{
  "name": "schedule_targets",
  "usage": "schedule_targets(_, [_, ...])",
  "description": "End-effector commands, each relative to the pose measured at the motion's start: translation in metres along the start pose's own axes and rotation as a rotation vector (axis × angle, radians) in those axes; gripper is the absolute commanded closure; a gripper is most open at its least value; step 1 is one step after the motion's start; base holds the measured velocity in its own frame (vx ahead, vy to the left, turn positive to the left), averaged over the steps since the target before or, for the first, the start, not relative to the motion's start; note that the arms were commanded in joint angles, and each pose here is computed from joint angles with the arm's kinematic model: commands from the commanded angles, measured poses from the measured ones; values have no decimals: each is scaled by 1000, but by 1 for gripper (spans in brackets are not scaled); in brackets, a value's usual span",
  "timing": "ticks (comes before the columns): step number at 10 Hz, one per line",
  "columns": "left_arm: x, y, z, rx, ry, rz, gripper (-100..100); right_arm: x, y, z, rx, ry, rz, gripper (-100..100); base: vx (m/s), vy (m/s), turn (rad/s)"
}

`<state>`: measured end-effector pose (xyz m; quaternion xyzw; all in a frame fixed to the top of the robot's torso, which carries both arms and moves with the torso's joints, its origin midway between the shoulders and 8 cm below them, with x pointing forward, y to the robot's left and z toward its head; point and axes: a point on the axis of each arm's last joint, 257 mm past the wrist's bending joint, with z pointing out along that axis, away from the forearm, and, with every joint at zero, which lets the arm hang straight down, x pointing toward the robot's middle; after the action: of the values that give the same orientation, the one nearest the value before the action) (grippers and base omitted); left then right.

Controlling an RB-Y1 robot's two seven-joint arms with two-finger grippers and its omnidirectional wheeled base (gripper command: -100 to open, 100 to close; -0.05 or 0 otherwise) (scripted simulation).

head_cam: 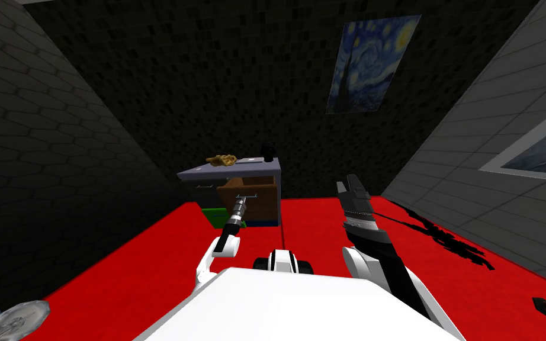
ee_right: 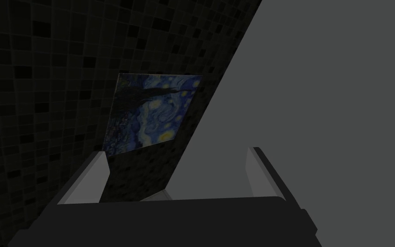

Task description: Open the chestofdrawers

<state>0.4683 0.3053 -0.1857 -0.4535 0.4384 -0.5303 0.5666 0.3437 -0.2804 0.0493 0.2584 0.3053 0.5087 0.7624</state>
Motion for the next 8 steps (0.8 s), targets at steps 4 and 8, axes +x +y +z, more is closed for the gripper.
schedule_targets(4, [-68,-8,7,-21,-66,14,-100,0,0,0,0,0,0,0,-86,-64,-134])
schedule_targets(8, [-125,-29,18,-18,-122,21,-100,0,0,0,0,0,0,0,-54,-72,-132])
